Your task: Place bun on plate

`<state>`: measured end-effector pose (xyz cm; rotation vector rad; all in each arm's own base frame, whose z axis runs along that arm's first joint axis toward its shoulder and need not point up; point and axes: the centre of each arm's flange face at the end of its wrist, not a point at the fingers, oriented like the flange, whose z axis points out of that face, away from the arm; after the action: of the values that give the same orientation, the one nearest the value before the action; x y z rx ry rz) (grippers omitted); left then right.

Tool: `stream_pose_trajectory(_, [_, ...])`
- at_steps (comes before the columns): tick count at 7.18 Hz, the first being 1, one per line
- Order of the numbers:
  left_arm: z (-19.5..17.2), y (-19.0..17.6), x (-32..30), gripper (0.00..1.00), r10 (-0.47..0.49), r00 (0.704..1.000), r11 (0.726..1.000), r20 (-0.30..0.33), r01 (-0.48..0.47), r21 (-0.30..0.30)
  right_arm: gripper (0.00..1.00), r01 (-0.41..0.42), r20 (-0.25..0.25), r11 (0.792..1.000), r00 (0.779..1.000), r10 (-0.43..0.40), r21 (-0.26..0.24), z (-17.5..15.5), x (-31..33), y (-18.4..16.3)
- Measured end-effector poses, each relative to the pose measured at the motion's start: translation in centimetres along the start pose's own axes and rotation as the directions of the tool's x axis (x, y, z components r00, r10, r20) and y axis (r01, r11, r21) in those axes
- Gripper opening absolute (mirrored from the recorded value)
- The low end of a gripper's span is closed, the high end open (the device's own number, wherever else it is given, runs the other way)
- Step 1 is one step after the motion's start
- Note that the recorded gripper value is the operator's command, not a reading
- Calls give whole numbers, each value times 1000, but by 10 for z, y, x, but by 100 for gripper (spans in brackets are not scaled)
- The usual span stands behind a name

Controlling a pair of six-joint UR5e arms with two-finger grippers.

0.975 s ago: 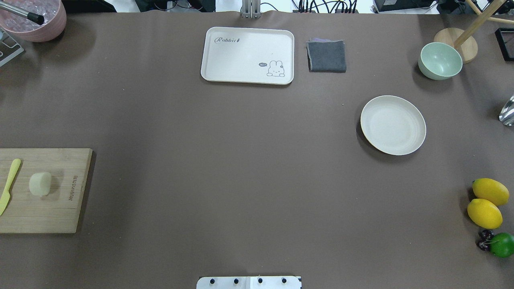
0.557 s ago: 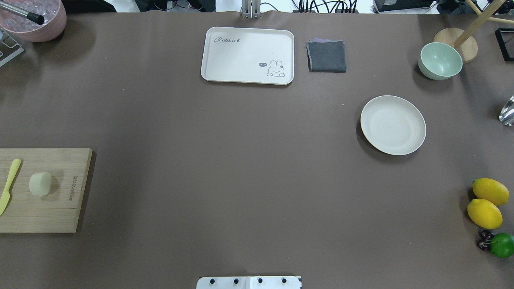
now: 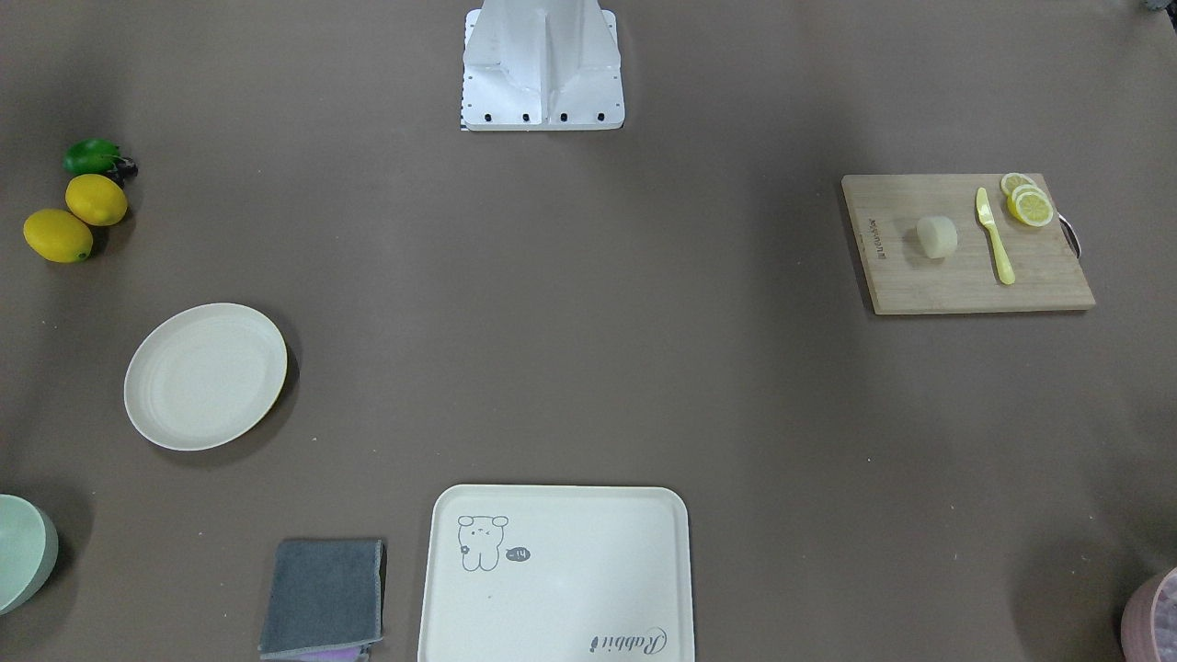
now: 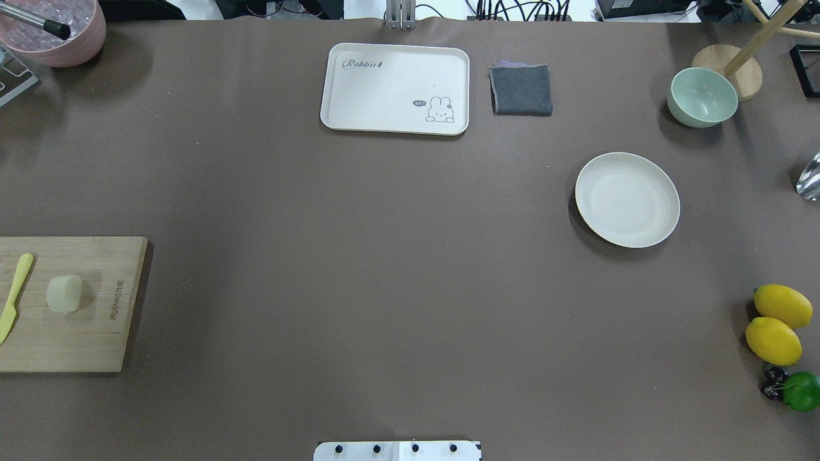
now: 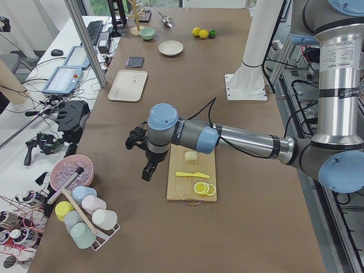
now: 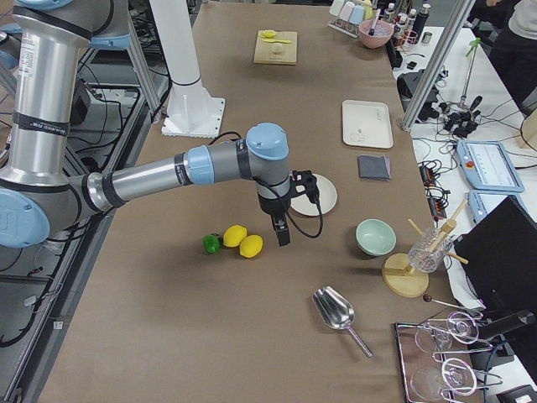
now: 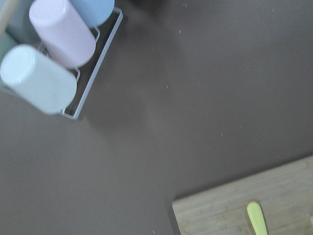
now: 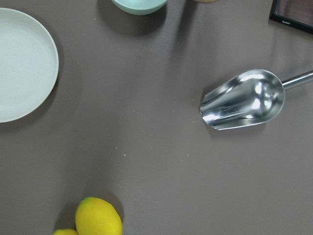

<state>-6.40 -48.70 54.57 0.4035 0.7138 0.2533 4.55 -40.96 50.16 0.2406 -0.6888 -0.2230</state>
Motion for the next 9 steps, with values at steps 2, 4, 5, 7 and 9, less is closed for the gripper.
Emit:
stream_pose_trajectory(2, [-2,-9,10,98,37,995,998,-87,-32,60,100,-35,55,999,998,34,21,0,-31,-38])
stream_pose_trajectory(4, [10,7,28,97,25,984,997,-177,-11,74,100,-110,91,994,990,110,-3,45,-55,-55])
stream_pose_trajectory(5, [20,9,41,98,-1,980,997,-201,16,70,100,-141,114,990,984,139,7,80,-63,-61])
stream_pose_trajectory(7, [31,14,55,98,-19,975,997,-219,36,73,95,-192,143,981,972,185,38,150,-85,-72])
stream_pose_trajectory(9, [30,17,59,97,-9,975,996,-222,29,88,87,-262,177,963,952,248,64,224,-107,-75])
